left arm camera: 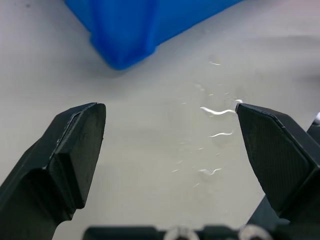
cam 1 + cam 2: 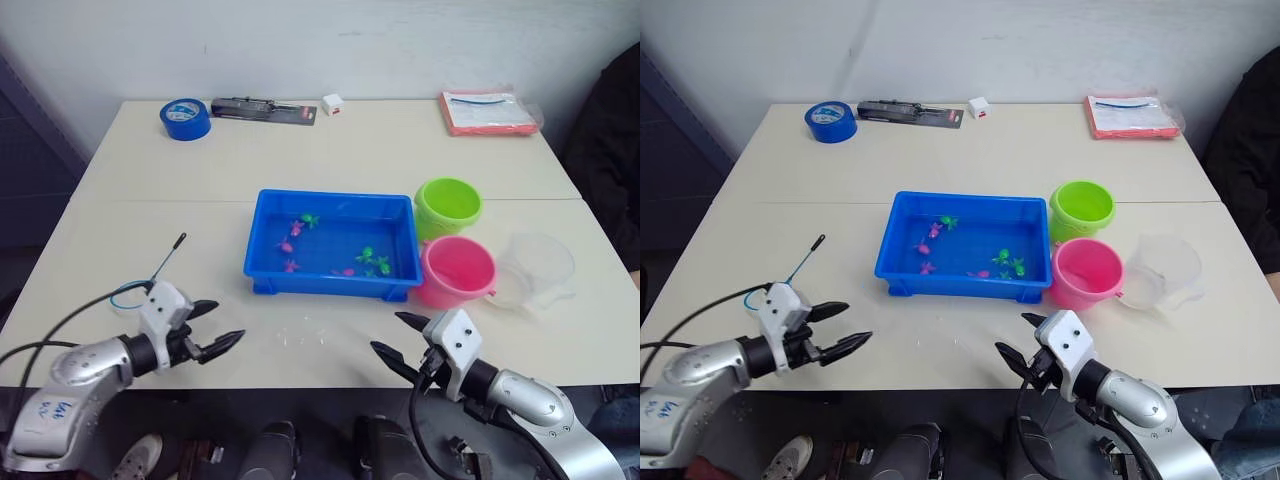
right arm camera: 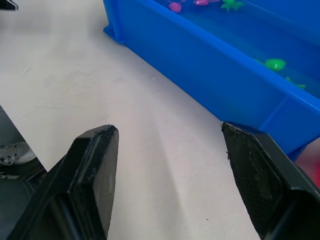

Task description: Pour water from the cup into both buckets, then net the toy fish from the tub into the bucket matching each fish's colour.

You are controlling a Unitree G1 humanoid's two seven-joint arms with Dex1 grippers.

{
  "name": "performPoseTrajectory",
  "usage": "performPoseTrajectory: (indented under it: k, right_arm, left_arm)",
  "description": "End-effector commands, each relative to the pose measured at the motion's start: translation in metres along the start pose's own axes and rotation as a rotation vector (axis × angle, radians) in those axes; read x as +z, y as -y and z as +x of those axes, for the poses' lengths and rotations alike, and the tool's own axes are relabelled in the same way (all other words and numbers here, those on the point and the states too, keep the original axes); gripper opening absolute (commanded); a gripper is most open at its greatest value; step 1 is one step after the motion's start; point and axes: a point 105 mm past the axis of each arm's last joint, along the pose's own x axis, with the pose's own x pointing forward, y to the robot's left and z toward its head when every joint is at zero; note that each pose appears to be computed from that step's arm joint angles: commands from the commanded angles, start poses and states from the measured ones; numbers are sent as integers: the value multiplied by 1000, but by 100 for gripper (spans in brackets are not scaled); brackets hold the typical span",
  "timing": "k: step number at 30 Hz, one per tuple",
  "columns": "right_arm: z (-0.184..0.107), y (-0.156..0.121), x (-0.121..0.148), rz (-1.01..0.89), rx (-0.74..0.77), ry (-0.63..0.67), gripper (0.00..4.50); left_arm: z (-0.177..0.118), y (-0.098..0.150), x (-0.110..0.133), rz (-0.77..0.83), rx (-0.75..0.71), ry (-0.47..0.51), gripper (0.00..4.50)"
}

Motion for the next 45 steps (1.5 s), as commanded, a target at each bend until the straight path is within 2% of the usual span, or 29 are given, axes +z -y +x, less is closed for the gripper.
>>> performPoseTrajectory:
  k: [1, 5, 9, 13, 18, 21, 25, 29, 35, 45]
  right_arm:
    - [-24, 19, -4, 32, -44, -73, 450]
    - [-53, 43, -15, 102, -136, -182, 450]
    - [-84, 59, -29, 151, -250, -314, 450]
    - [-110, 82, -48, 257, -496, -379, 450]
    - [-114, 103, -62, 377, -745, -361, 450]
    - [-120, 122, -72, 503, -965, -311, 450]
    - [-119, 135, -71, 594, -1111, -233, 450]
    - [-119, 146, -68, 608, -1185, -204, 450]
    - [-120, 162, -62, 611, -1238, -155, 450]
    - [-111, 182, -50, 647, -1269, -63, 450]
  left_arm:
    - [-7, -26, 53, 143, -3, 64, 448]
    - [8, -23, 90, 267, -110, 107, 448]
    - [27, -10, 112, 330, -233, 135, 448]
    - [59, 16, 130, 340, -418, 163, 448]
    - [84, 35, 138, 374, -528, 181, 448]
    - [99, 45, 144, 391, -571, 205, 448]
    - [110, 57, 146, 398, -633, 211, 448]
    - [115, 64, 145, 417, -661, 204, 448]
    - [112, 62, 143, 413, -644, 206, 448]
    - [110, 61, 140, 417, -626, 202, 448]
